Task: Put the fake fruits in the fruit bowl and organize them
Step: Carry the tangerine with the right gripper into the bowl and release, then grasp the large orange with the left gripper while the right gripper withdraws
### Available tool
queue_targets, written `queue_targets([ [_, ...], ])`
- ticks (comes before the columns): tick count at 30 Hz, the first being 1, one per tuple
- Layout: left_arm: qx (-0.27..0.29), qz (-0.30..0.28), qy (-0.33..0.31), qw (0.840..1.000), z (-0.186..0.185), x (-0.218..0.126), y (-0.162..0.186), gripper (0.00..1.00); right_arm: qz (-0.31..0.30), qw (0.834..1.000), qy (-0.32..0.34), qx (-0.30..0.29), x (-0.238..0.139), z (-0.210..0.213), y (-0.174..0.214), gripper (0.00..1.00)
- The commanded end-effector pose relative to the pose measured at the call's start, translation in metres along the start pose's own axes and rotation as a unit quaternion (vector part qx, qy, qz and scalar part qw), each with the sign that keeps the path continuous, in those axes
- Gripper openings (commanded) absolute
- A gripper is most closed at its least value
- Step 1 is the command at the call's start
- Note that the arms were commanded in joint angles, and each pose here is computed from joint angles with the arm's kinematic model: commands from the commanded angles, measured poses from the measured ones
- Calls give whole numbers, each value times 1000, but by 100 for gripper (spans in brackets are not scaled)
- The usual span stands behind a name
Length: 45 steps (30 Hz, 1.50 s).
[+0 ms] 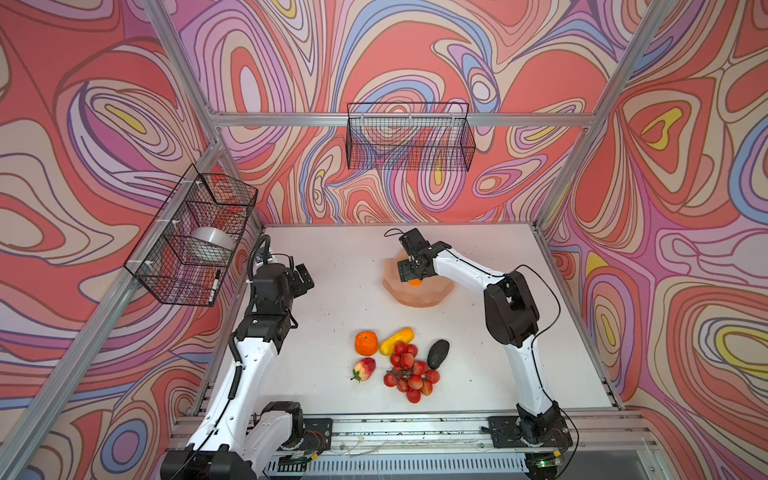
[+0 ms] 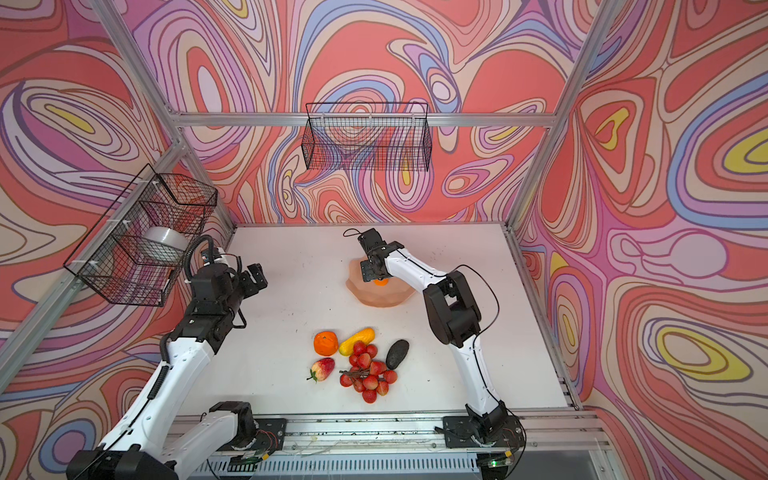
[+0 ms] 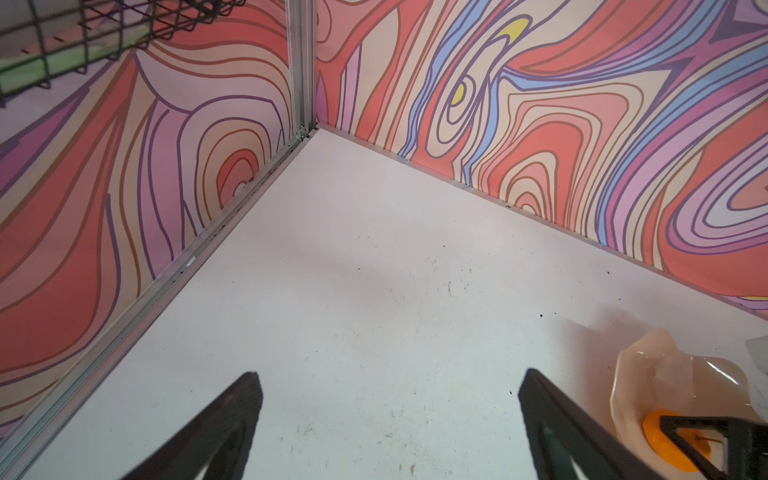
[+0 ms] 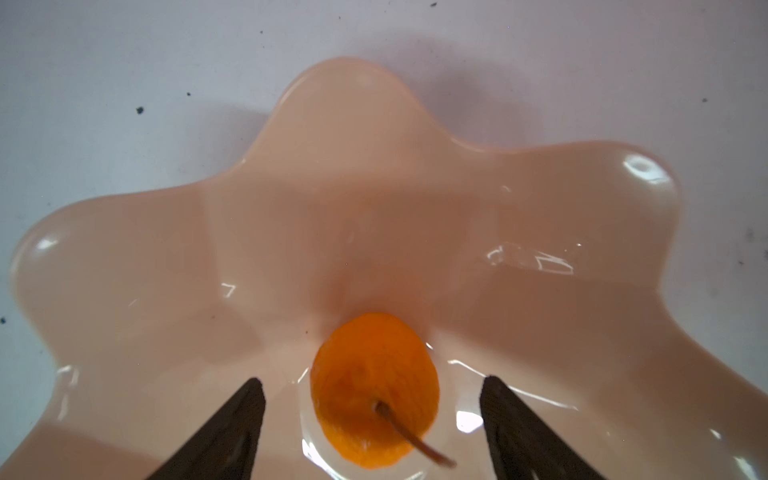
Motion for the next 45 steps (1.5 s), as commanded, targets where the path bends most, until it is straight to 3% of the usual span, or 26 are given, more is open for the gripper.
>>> queue_targets([
  [1,21,28,28,999,-6,-2,-5,94,-107,991,-57,55,-83,-3,-34,90],
  [4,32,102,70,992,-17,-2,4,90,-145,980,-97,93,-124,-19,-20,94],
  [8,32,193,147,969,-45,-10,28,86,-153,974,-92,138,-150,-54,20,97],
  [13,92,270,180,941,-87,-41,69,85,-149,969,-67,184,-160,-95,71,98],
  [18,103,338,197,915,-102,-64,109,85,-143,963,-67,218,-168,-115,100,98],
  [24,112,350,206,907,-114,-77,135,86,-178,958,-67,213,-178,-126,104,98],
  [30,111,365,214,899,-128,-71,147,86,-155,966,-67,197,-173,-117,99,98],
  [36,114,368,220,896,-143,-59,154,88,-136,961,-93,220,-161,-114,111,98],
  [45,136,387,215,886,-157,-43,169,89,-144,961,-78,225,-169,-125,118,98],
])
Point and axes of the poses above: each gripper's point midway between its finger pads, its own x axis out along the fingers, its own z axis along the line the jaws close on, y = z × x, the point moved 6 cm from there along -x, back along the fingers, and after that the axes turned 14 degrees about x, right-handed, at the moved point
